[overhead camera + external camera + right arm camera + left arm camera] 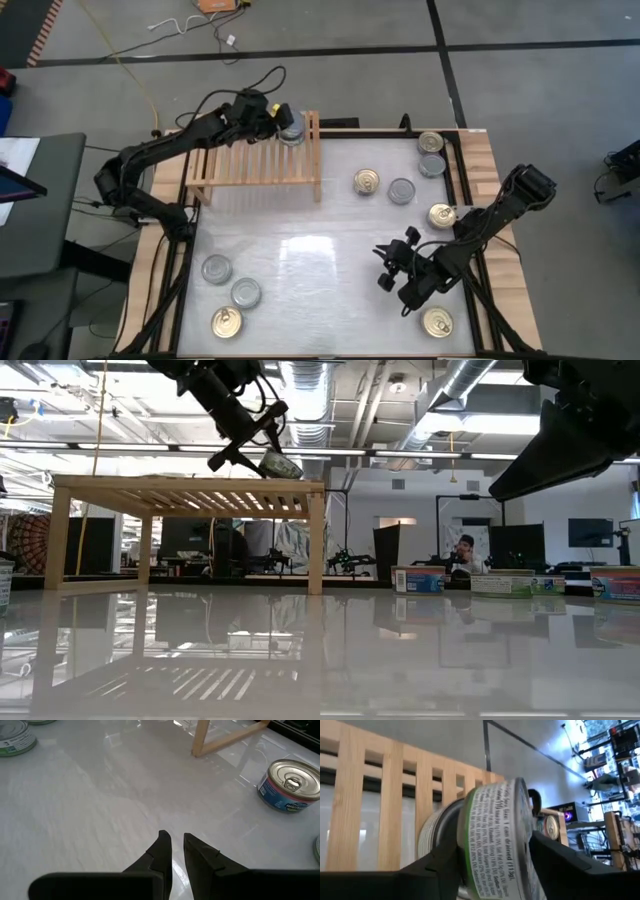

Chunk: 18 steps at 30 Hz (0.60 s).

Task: Stack canned seafood by type on shelf
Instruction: Stack the green tuna can on top of the green tuna can on the shelf

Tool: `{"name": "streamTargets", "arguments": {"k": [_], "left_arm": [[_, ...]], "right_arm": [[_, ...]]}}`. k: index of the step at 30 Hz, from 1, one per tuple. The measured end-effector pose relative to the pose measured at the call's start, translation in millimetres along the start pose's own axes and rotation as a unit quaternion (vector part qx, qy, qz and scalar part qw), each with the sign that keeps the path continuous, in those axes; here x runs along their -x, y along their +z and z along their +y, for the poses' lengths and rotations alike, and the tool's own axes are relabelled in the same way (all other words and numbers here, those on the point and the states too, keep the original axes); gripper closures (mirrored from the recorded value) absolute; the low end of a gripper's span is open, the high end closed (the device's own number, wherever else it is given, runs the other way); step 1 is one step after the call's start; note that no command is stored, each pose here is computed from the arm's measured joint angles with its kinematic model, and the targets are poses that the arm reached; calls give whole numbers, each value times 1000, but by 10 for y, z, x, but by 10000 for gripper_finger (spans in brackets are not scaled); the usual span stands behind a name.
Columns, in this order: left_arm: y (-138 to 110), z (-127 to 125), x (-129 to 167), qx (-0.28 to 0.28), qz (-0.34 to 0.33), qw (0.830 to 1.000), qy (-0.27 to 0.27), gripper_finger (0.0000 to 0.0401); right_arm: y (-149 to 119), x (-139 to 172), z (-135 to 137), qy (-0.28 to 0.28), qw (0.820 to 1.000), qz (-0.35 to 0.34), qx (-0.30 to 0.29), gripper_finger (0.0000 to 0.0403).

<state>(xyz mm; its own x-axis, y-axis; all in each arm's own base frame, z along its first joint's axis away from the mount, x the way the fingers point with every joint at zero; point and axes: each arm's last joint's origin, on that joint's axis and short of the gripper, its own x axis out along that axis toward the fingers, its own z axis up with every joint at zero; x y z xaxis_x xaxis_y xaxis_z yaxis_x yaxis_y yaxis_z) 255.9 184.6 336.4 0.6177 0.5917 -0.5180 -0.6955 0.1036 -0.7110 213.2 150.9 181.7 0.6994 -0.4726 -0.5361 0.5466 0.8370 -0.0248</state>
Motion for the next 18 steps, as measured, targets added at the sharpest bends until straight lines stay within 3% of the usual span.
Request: {"name": "streamTargets", "arguments": {"k": [5,18], "left_arm": [[-66,-13,8,4,21,1000,0,154],[-84,-1,8,14,72,997,-16,151]], "right_arm": [[0,0,-1,0,1000,0,0,326],[1,0,0,0,1000,-1,0,326]]}}
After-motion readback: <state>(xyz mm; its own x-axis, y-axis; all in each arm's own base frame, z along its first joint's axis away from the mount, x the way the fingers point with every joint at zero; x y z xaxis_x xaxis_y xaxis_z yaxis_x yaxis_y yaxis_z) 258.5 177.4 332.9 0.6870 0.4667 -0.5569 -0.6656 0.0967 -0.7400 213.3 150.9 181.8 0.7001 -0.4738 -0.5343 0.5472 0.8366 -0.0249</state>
